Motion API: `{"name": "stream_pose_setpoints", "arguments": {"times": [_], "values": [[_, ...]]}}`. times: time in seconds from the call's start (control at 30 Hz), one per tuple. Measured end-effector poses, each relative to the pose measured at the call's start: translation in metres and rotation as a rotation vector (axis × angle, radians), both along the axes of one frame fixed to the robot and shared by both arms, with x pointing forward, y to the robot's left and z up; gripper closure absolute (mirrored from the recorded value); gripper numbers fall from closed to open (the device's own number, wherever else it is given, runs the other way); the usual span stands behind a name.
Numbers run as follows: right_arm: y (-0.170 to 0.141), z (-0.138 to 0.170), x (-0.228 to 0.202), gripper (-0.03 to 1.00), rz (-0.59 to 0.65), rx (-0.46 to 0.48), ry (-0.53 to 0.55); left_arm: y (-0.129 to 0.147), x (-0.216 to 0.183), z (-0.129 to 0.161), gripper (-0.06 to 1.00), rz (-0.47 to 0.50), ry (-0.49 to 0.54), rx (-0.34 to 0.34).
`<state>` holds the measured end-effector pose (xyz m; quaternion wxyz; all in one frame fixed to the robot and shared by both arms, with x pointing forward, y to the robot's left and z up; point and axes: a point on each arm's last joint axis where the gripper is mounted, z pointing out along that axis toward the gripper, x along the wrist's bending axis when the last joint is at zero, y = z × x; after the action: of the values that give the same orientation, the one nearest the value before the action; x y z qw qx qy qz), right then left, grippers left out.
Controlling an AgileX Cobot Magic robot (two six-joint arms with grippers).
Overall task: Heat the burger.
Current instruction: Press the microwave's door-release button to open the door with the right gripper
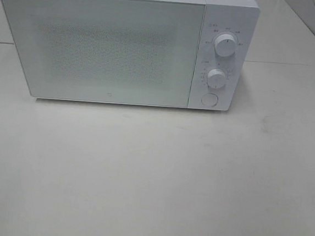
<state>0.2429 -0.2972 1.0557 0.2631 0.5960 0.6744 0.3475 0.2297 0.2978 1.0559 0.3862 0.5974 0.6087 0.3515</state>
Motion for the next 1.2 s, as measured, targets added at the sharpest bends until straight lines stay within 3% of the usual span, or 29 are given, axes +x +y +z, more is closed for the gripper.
{"name": "stream_pose_setpoints", "arguments": {"times": [0.2,1.2], "values": [[-0.003,-0.003,-0.015,0.22,-0.026,0.026,-0.139,0.000,0.000,0.000,-0.05,0.000,0.000,0.000],[0.000,0.000,-0.002,0.22,-0.032,0.027,-0.142,0.000,0.000,0.000,-0.05,0.000,0.000,0.000]]}}
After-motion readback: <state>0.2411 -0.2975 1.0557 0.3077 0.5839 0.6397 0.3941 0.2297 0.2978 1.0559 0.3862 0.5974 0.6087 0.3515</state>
